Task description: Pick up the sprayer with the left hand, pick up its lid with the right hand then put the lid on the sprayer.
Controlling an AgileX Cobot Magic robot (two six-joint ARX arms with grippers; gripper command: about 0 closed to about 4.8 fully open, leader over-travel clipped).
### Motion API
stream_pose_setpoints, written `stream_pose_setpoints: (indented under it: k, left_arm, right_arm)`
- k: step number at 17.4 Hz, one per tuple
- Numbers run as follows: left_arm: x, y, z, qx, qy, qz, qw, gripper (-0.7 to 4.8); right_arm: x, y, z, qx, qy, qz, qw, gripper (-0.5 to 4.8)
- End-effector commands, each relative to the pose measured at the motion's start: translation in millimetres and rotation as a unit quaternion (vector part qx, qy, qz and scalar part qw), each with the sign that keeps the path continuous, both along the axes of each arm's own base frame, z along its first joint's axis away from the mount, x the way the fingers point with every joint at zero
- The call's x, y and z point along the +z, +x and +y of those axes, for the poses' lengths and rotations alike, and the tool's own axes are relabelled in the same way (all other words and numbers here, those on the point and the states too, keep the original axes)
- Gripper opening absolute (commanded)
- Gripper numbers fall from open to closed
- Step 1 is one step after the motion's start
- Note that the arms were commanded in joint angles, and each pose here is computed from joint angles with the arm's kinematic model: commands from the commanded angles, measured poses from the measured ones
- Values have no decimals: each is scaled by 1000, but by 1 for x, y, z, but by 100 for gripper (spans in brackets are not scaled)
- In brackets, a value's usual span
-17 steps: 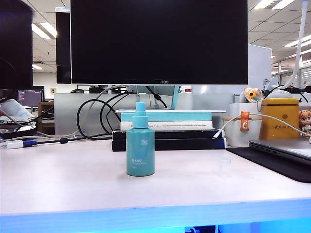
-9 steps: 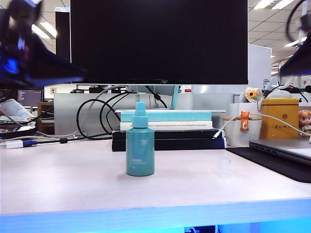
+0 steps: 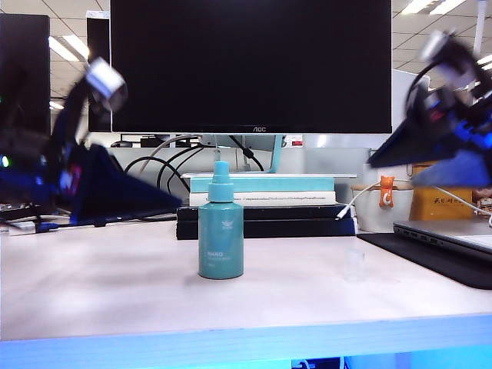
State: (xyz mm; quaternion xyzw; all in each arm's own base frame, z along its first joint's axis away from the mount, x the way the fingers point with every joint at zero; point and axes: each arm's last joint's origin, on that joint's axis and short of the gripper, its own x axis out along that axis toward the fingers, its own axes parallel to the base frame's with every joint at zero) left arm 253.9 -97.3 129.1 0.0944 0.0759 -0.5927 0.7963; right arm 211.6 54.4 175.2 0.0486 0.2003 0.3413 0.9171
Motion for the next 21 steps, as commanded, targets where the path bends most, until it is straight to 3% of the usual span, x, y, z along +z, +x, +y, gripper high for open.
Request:
stream_pose_setpoints:
  k: [1, 6, 11, 14, 16, 19, 21]
  left_arm:
    - [2, 6, -3, -1, -9, -33, 999, 479]
    - [-1, 21, -7, 4, -17, -20, 1000, 479]
    - [-4, 43, -18, -43, -51, 33, 997, 479]
    - [-6, 46, -23, -66, -55, 40, 995, 479]
    - [-10, 45, -26, -71, -52, 46, 995, 479]
    - [-15, 44, -30, -77, -49, 51, 995, 479]
    - [-16, 44, -31, -77, -47, 49, 995, 479]
  right_arm:
    - [-13, 4, 14, 32, -33, -3, 999, 392]
    - [-34, 9, 33, 27, -79, 6, 996, 391]
    - [-44, 11, 38, 34, -86, 14, 996, 387]
    - [-49, 11, 38, 34, -90, 23, 995, 383]
    - [-52, 12, 39, 34, -91, 26, 995, 353]
    - [-56, 15, 40, 34, -89, 23, 995, 352]
    - [-57, 15, 40, 36, -88, 23, 995, 309]
